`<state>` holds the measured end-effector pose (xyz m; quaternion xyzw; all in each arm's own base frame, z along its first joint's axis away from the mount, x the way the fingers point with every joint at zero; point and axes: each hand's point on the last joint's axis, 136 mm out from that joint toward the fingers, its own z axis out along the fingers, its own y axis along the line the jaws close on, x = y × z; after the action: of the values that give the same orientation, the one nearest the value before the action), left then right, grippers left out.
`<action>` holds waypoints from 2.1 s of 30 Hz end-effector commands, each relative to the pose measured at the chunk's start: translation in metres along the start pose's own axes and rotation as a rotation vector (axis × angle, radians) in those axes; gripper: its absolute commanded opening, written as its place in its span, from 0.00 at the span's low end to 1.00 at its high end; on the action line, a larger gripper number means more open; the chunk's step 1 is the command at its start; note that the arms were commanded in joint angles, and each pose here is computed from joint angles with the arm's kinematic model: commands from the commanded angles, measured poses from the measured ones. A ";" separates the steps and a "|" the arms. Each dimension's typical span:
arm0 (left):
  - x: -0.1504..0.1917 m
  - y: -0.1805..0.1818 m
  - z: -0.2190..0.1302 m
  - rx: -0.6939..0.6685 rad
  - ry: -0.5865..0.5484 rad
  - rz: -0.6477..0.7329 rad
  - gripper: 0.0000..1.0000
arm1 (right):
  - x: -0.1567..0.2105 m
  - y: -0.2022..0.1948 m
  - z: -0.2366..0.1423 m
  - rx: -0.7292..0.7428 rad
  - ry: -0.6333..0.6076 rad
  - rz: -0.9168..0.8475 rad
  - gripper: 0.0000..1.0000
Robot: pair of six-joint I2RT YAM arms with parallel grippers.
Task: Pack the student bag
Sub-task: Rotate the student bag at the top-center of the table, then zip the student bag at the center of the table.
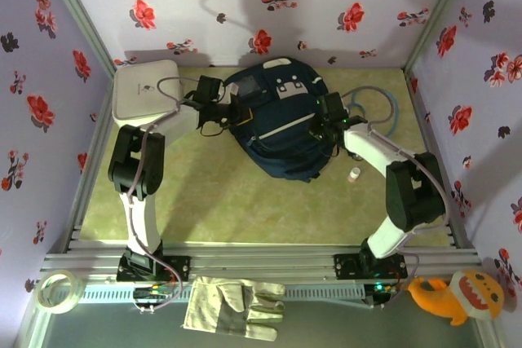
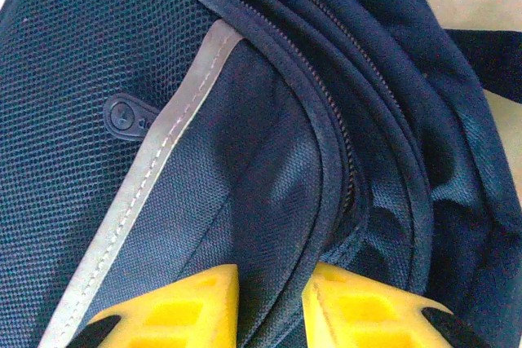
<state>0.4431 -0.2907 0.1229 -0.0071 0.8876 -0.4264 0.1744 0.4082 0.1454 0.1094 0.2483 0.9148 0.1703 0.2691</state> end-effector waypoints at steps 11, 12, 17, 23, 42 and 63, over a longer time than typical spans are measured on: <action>0.001 -0.031 0.010 0.104 -0.104 -0.148 0.00 | -0.004 0.021 -0.072 0.093 -0.115 -0.226 0.56; 0.002 -0.035 0.010 0.114 -0.106 -0.156 0.00 | 0.004 0.025 -0.077 0.082 -0.109 -0.234 0.56; 0.011 -0.052 0.012 0.143 -0.098 -0.176 0.00 | 0.050 0.054 -0.092 -0.002 -0.067 -0.246 0.52; 0.021 -0.068 0.014 0.176 -0.090 -0.205 0.00 | 0.109 0.089 -0.077 -0.093 0.007 -0.222 0.43; 0.027 -0.078 0.007 0.211 -0.094 -0.207 0.00 | 0.106 0.082 -0.022 0.034 -0.096 -0.129 0.39; 0.027 -0.080 0.005 0.221 -0.092 -0.195 0.00 | 0.100 0.082 -0.002 0.111 -0.097 -0.160 0.24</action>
<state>0.4202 -0.3387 0.1328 -0.1299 0.8425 -0.4963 0.1646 0.3499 0.2743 0.0975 0.1810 0.9358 0.0979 0.2864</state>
